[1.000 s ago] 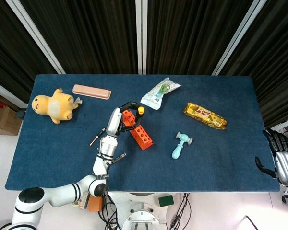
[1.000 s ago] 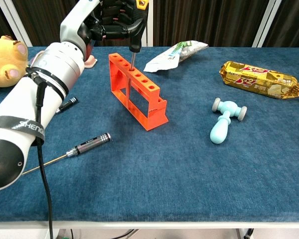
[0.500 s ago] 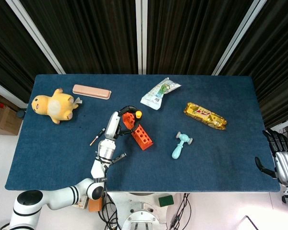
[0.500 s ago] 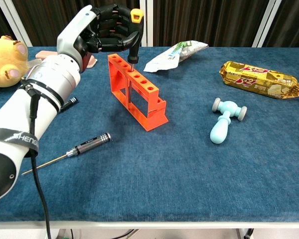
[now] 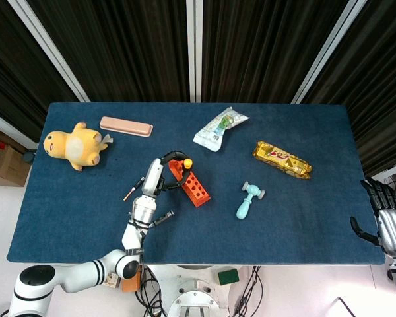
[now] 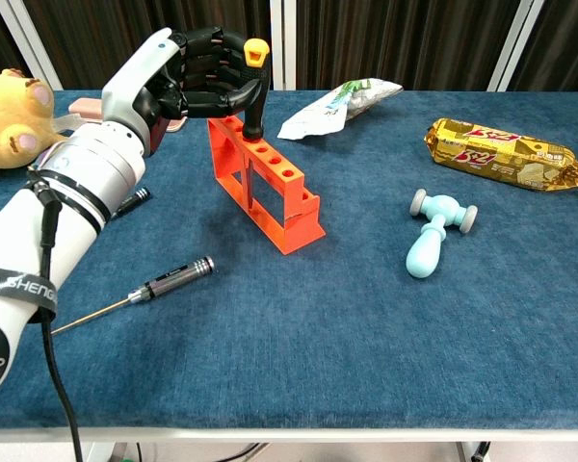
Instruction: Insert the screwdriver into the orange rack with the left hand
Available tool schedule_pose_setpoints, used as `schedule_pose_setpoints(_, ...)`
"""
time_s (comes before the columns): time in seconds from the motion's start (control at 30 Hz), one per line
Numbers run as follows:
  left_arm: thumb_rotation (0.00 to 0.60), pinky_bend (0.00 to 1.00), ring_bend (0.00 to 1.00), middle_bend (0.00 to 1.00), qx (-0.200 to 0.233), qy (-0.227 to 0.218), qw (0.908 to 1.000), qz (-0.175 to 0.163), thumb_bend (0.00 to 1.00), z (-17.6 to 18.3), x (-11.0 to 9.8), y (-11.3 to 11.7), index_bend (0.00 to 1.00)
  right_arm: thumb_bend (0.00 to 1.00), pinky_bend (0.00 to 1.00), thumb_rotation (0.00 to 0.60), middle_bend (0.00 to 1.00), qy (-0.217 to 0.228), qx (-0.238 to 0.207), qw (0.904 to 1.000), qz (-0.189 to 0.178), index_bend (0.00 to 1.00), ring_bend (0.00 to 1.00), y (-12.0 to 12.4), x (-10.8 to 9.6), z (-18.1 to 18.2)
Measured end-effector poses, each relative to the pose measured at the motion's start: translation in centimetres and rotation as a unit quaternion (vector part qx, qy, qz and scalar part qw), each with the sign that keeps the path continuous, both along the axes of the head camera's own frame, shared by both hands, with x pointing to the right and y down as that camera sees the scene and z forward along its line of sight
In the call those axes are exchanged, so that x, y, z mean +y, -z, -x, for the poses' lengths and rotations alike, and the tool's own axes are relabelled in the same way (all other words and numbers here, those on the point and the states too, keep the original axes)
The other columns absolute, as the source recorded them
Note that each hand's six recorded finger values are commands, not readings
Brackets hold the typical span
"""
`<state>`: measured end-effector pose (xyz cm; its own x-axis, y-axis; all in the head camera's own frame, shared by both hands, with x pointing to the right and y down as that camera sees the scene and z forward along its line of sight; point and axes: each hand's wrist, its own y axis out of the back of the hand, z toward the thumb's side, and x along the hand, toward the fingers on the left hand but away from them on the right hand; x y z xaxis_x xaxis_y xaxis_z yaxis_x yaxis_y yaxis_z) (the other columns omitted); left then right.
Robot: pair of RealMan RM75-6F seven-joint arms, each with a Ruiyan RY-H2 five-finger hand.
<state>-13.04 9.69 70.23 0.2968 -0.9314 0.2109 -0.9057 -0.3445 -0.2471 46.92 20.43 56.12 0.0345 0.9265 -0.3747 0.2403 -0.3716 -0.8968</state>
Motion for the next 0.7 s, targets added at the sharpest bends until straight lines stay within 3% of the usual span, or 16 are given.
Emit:
schedule_pose_setpoints(0.37, 0.6, 0.34, 0.33, 0.41, -0.014, -0.003, 0.9999, 0.007, 0.34, 0.24, 0.52, -0.78, 0.48, 0.39, 0.0, 0.6, 0.0, 0.0, -0.001, 1.0, 0.001, 0.0, 0.0, 0.0, 0.02, 0.01)
schedule_pose_setpoints(0.7, 0.6, 0.34, 0.32, 0.4, -0.018, -0.006, 0.9998, -0.005, 0.34, 0.33, 0.66, -0.39, 0.31, 0.39, 0.0, 0.6, 0.0, 0.001, -0.001, 1.0, -0.001, 0.0, 0.0, 0.07, 0.07, 0.08)
